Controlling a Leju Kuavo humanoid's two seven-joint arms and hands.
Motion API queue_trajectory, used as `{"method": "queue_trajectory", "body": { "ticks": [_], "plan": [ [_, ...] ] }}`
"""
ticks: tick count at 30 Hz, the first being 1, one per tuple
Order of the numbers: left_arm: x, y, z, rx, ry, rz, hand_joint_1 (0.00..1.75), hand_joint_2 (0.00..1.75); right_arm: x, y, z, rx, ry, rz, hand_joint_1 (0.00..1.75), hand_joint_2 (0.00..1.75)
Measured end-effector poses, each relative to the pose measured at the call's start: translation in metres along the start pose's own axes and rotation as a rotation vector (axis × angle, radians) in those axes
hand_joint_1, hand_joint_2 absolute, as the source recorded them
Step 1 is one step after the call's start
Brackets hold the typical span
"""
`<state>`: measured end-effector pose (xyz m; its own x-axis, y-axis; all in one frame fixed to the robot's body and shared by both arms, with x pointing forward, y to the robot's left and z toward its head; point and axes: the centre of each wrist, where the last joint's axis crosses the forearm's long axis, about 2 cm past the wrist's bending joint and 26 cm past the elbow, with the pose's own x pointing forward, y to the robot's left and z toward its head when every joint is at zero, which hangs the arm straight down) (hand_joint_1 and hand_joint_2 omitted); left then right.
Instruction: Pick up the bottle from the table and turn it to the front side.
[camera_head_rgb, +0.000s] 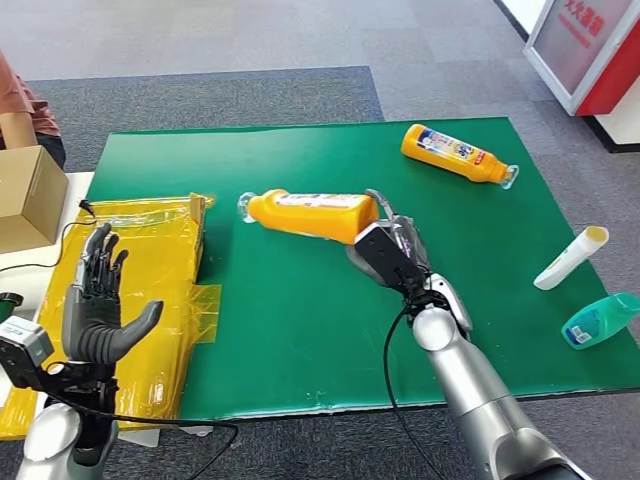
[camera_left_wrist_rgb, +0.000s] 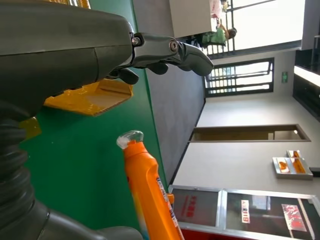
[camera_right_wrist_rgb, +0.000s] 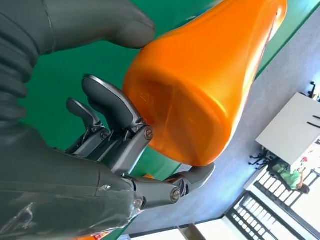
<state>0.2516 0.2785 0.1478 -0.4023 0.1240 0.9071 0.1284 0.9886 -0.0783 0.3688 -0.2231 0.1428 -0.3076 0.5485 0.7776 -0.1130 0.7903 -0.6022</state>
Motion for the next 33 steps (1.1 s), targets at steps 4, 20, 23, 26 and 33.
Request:
{"method": "queue_trajectory", "body": {
  "ticks": [4, 20, 23, 26, 33],
  "plan": [
    [0.000, 0.000, 0.000, 0.002, 0.001, 0.001, 0.00, 1.75, 0.000, 0.000, 0.000, -0.007, 0.001, -0.001, 1.75, 1.75],
    [-0.014, -0.002, -0.006, 0.038, 0.038, 0.112, 0.00, 1.75, 0.017, -0.004, -0.005, -0.126, -0.089, -0.257, 1.75, 1.75],
    [-0.021, -0.006, -0.012, 0.041, 0.056, 0.137, 0.00, 1.75, 0.027, -0.007, -0.009, -0.157, -0.122, -0.315, 1.75, 1.75],
    [-0.026, -0.010, -0.016, 0.046, 0.068, 0.155, 0.00, 1.75, 0.033, -0.010, -0.011, -0.182, -0.144, -0.362, 1.75, 1.75],
    [-0.030, -0.014, -0.027, 0.074, 0.058, 0.233, 0.00, 1.75, 0.046, -0.012, -0.014, -0.191, -0.192, -0.488, 1.75, 1.75]
  ]
}}
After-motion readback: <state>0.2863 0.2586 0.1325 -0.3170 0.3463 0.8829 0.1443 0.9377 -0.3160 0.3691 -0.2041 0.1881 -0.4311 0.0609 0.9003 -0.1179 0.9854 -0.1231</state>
